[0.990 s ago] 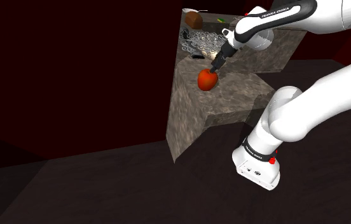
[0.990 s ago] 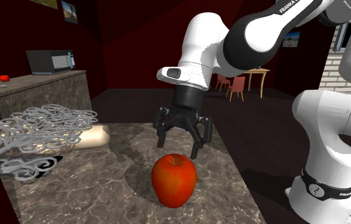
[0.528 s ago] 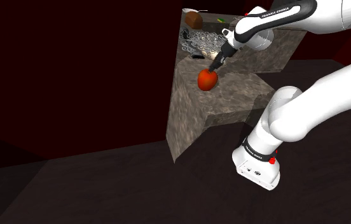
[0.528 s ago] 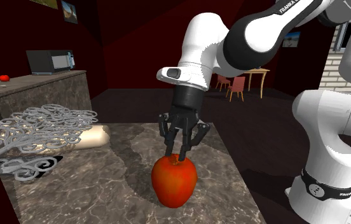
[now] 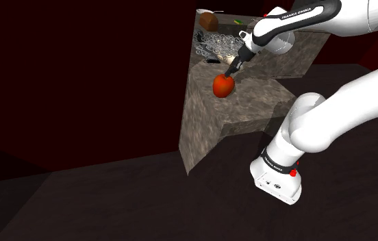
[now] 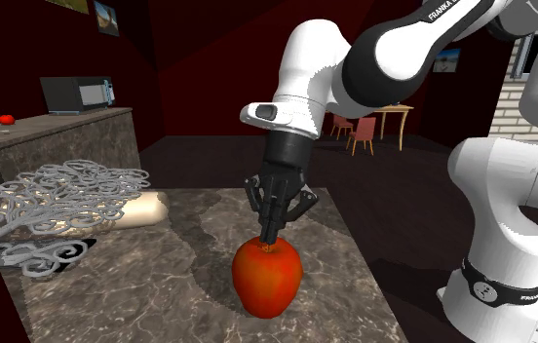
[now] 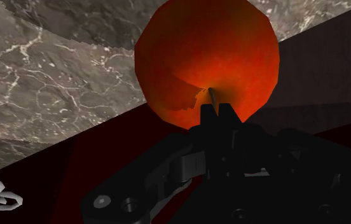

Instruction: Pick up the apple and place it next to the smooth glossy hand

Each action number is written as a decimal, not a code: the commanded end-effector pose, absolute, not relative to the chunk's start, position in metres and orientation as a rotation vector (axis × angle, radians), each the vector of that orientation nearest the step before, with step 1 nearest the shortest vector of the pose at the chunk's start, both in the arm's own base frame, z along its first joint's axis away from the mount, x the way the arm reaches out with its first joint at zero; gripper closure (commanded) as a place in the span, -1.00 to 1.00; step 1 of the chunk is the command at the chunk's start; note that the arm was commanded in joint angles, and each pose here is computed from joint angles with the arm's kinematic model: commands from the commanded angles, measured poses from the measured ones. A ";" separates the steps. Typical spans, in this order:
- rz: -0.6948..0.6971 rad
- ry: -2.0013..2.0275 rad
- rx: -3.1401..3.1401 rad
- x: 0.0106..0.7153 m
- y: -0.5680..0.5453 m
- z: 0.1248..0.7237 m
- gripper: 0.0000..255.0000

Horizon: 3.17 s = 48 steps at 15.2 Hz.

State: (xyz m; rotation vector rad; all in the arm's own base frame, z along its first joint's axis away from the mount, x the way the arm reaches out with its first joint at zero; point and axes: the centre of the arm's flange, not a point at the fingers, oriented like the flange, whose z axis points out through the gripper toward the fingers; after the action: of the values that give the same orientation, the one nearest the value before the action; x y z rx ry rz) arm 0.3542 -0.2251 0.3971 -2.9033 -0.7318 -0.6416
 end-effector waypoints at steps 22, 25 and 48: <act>-0.641 -0.732 -2.903 0.354 -0.225 0.513 1.00; -0.641 -0.732 -2.903 0.354 -0.225 0.529 1.00; -0.641 -0.732 -2.903 0.394 -0.323 0.607 1.00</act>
State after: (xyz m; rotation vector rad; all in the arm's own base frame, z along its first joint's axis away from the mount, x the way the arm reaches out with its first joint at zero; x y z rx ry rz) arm 0.3872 -0.3142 0.6069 -2.9018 -0.7287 -0.6401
